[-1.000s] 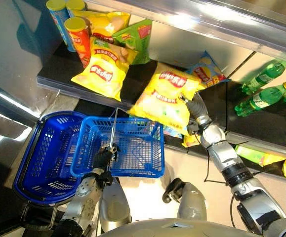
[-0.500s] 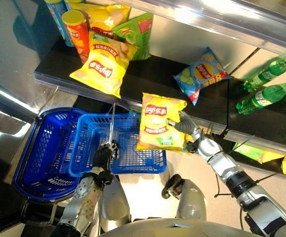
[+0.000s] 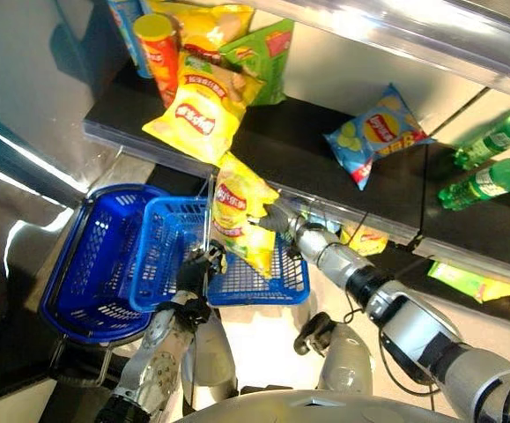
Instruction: Pick up the snacks into the basket
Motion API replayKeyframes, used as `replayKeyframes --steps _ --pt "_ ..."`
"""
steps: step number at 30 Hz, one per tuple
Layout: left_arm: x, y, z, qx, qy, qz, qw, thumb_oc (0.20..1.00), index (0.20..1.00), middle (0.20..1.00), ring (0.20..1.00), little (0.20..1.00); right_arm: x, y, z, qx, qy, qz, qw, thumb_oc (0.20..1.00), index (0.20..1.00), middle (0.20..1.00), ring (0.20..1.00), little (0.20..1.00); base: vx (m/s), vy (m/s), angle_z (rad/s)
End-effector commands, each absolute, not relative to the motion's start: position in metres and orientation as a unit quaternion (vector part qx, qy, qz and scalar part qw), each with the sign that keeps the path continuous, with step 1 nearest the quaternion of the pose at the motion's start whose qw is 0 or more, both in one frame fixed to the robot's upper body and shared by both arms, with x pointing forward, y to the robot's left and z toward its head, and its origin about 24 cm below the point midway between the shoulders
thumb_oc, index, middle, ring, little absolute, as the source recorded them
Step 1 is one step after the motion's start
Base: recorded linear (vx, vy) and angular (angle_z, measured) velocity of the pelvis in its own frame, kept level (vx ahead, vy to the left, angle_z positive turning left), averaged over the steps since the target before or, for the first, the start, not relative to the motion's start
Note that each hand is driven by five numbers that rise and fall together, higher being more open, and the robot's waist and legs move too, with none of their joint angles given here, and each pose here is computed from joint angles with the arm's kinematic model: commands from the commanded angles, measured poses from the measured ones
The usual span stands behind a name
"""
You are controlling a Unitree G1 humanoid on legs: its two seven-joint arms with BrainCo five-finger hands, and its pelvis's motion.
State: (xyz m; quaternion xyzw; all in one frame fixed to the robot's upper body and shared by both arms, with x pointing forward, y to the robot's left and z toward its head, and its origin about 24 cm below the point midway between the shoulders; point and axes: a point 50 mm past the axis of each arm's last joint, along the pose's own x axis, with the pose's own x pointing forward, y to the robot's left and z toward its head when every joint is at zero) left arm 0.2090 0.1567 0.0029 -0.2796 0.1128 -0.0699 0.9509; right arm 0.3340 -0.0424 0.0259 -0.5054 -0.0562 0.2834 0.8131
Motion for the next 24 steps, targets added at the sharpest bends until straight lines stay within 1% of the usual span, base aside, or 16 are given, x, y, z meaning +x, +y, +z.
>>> replayKeyframes --steps 1,3,7,10,13,14,15,21,24 --pt "0.222 0.120 0.101 -0.334 -0.108 -0.220 0.910 0.200 0.200 0.200 0.200 0.200 0.334 -0.028 0.022 -0.543 -0.050 0.307 0.780 0.200 0.200 0.200 0.200 0.200 -0.02 -0.002 0.16" --pt "0.222 0.114 0.101 -0.336 -0.101 -0.238 0.906 0.200 0.200 0.200 0.200 0.200 0.329 -0.024 0.005 -0.566 -0.014 0.328 0.756 0.200 0.200 0.200 0.200 0.200 -0.02 0.000 0.12" --pt "0.224 0.111 0.103 -0.328 -0.101 -0.255 0.904 0.200 0.200 0.200 0.200 0.200 0.318 -0.023 -0.013 -0.574 0.027 0.349 0.740 0.200 0.200 0.200 0.200 0.200 -0.01 0.004 0.08" --pt "0.225 0.108 0.104 -0.326 -0.100 -0.264 0.902 0.200 0.200 0.200 0.200 0.200 0.310 -0.021 -0.025 -0.568 0.053 0.362 0.737 0.200 0.200 0.200 0.200 0.200 -0.01 0.011 0.13" --pt "0.226 0.108 0.106 -0.326 -0.103 -0.264 0.902 0.200 0.200 0.200 0.200 0.200 0.304 -0.020 -0.031 -0.556 0.068 0.366 0.743 0.200 0.200 0.200 0.200 0.200 -0.02 0.015 0.05" --pt "0.227 0.110 0.106 -0.320 -0.105 -0.260 0.905 0.200 0.200 0.200 0.200 0.200 0.295 -0.015 -0.038 -0.542 0.082 0.381 0.744 0.200 0.200 0.200 0.200 0.200 0.00 0.000 0.00" --pt "0.227 0.110 0.107 -0.319 -0.106 -0.259 0.906 0.200 0.200 0.200 0.200 0.200 0.294 -0.014 -0.038 -0.542 0.079 0.380 0.746 1.000 1.000 1.000 1.000 1.000 -0.04 0.026 0.00" --pt "0.229 0.114 0.108 -0.312 -0.111 -0.243 0.912 0.200 0.200 0.200 0.200 0.200 0.289 -0.018 -0.044 -0.533 0.088 0.373 0.754 1.000 1.000 1.000 1.000 1.000 -0.01 0.004 -0.01" --pt "0.231 0.120 0.106 -0.304 -0.111 -0.224 0.919 0.200 0.200 0.200 0.200 0.200 0.296 -0.022 -0.039 -0.513 0.092 0.349 0.779 1.000 1.000 1.000 1.000 1.000 -0.03 0.007 -0.04"
